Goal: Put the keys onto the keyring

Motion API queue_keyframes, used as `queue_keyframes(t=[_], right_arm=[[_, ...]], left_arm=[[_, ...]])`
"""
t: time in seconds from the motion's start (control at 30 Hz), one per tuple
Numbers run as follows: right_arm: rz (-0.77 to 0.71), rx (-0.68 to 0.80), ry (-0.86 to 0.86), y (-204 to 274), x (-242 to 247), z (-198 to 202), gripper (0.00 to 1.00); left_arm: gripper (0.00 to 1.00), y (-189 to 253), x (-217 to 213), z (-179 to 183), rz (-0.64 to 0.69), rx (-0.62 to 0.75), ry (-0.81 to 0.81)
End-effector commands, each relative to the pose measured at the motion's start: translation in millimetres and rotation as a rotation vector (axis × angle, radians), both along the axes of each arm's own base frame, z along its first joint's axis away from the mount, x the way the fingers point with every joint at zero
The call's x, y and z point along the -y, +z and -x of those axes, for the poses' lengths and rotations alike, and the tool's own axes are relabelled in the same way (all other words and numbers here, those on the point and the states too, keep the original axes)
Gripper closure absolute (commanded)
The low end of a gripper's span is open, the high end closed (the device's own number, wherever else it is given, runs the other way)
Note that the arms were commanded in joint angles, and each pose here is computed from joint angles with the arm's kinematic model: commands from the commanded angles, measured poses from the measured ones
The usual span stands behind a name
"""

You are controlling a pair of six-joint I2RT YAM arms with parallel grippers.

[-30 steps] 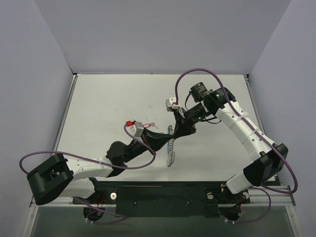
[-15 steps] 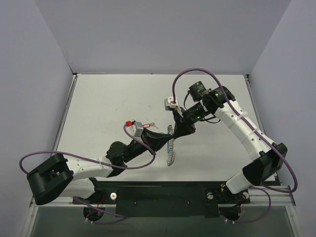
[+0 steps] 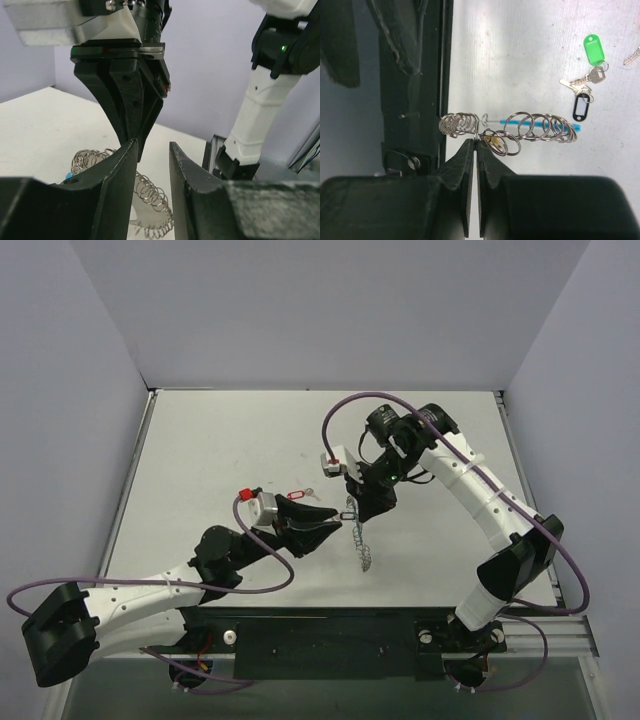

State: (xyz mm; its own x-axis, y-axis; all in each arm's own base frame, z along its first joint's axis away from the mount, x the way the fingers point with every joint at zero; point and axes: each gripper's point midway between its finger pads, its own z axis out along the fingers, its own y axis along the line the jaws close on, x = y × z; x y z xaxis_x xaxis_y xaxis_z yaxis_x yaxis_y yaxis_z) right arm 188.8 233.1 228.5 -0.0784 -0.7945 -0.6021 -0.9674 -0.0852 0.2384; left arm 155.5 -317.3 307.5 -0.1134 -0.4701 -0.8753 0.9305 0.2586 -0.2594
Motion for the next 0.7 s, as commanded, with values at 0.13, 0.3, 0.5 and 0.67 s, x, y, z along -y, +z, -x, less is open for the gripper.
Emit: queue_keyframes(t=[0.13,0.3,0.5,0.67], right_arm=[[0.293,0.034,0.145,-0.4,37.2,22.1,1.00],[0.342,0.010,0.174,-2.0,41.1,23.1,1.00],[0.365,0.022,0.196,-5.0,42.4,24.8,1.00],[0.358,0.017,0.211,-5.8,42.1,28.2,1.00]], left_arm=[[0.39,-29.0,17.8,1.3,-0.323,0.088,-0.045],[0.41,-39.3,29.6,-6.9,-0.376,0.122,-0.018],[0.48,-43.7,36.3,-24.4,-0.404,0.149,0.057],[0.48,-41.5,34.3,-34.4,-0.399,0.189,0.117]])
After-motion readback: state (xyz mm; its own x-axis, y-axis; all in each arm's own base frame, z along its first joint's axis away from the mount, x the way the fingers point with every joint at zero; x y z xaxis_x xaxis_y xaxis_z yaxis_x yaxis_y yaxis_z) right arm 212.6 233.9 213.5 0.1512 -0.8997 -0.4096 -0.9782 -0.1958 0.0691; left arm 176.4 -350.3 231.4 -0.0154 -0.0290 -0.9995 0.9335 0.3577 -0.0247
